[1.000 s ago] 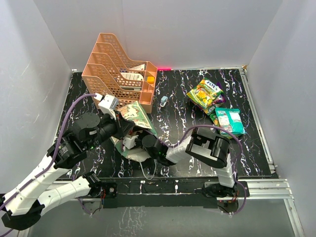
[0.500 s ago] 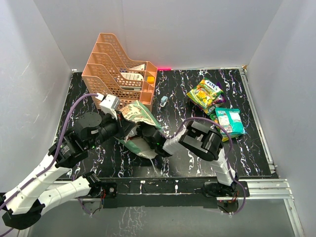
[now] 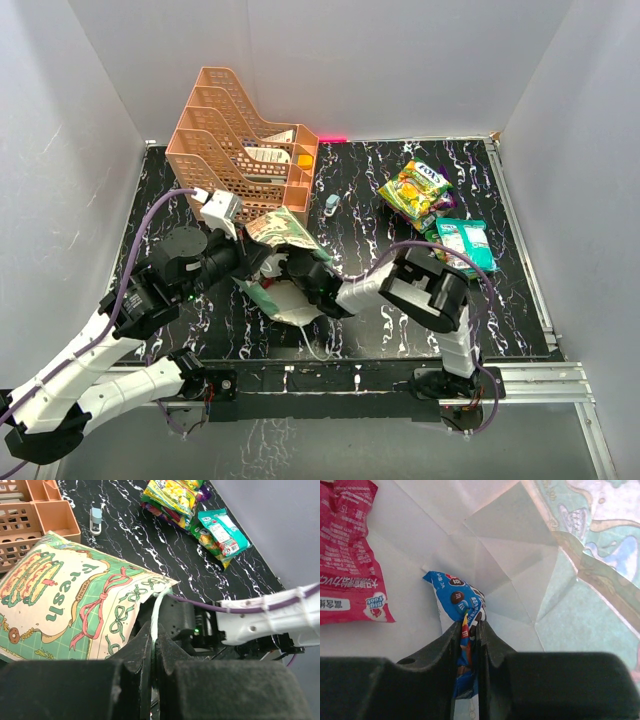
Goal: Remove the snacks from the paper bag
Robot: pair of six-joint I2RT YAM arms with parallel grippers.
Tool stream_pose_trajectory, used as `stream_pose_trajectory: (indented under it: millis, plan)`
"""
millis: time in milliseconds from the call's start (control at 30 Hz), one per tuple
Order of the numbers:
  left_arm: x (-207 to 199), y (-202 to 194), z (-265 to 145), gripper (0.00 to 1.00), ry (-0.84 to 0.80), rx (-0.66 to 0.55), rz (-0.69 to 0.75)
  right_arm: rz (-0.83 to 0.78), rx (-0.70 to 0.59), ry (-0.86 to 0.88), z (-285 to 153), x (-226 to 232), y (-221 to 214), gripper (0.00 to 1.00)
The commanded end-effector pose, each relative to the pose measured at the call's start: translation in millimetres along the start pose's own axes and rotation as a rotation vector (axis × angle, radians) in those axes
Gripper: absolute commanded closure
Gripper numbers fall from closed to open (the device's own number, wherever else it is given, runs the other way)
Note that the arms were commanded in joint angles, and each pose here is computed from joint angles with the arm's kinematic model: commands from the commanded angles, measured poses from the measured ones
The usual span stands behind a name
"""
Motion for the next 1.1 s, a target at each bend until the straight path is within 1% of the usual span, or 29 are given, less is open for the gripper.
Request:
stream_pose_trajectory:
  millis: [0,100,167,300,400,467,567,667,767,867,967,1067]
  plan:
    - [1,8,-3,1.00,0.040,-0.044,-0.020,0.140,-0.073,-0.007,-28,-19,29,0.84]
    - [2,8,-3,1.00,0.053,-0.051,-0.028,0.218,-0.102,0.061,-47,-15,40,0.86]
    - [3,7,-2,1.00,0.059,-0.056,-0.033,0.305,-0.115,0.118,-62,-10,46,0.87]
    - [4,5,0,1.00,0.058,-0.052,-0.037,0.406,-0.222,0.181,-99,-14,58,0.90]
    - [3,3,4,1.00,0.054,-0.041,-0.038,0.468,-0.261,0.228,-121,-16,64,0.91]
    - [3,3,6,1.00,0.052,-0.036,-0.038,0.514,-0.256,0.234,-132,-20,63,0.91]
    - [2,3,5,1.00,0.043,-0.036,-0.040,0.588,-0.195,0.204,-146,-24,50,0.93]
    - [2,1,5,1.00,0.031,-0.032,-0.037,0.587,-0.149,0.174,-150,-22,39,0.93]
    - [3,-1,6,1.00,0.034,-0.025,-0.032,0.567,-0.109,0.164,-149,-25,38,0.93]
    - [5,0,4,1.00,0.056,-0.025,-0.030,0.579,-0.117,0.157,-155,-37,42,0.93]
    - [8,-2,3,1.00,0.083,-0.029,-0.031,0.624,-0.134,0.135,-166,-51,42,0.93]
    - [13,-3,3,1.00,0.128,-0.027,-0.027,0.636,-0.163,0.184,-183,-65,44,0.93]
Point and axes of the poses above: each gripper's point midway between its finger pads, its own z axis out along the fingers, its own x axis along the line the jaws close on, y = z × x, the point moved 9 cm from there along -z, back along the fingers, and after that the axes turned 9 degrees about -z, right-handed, at the moved point
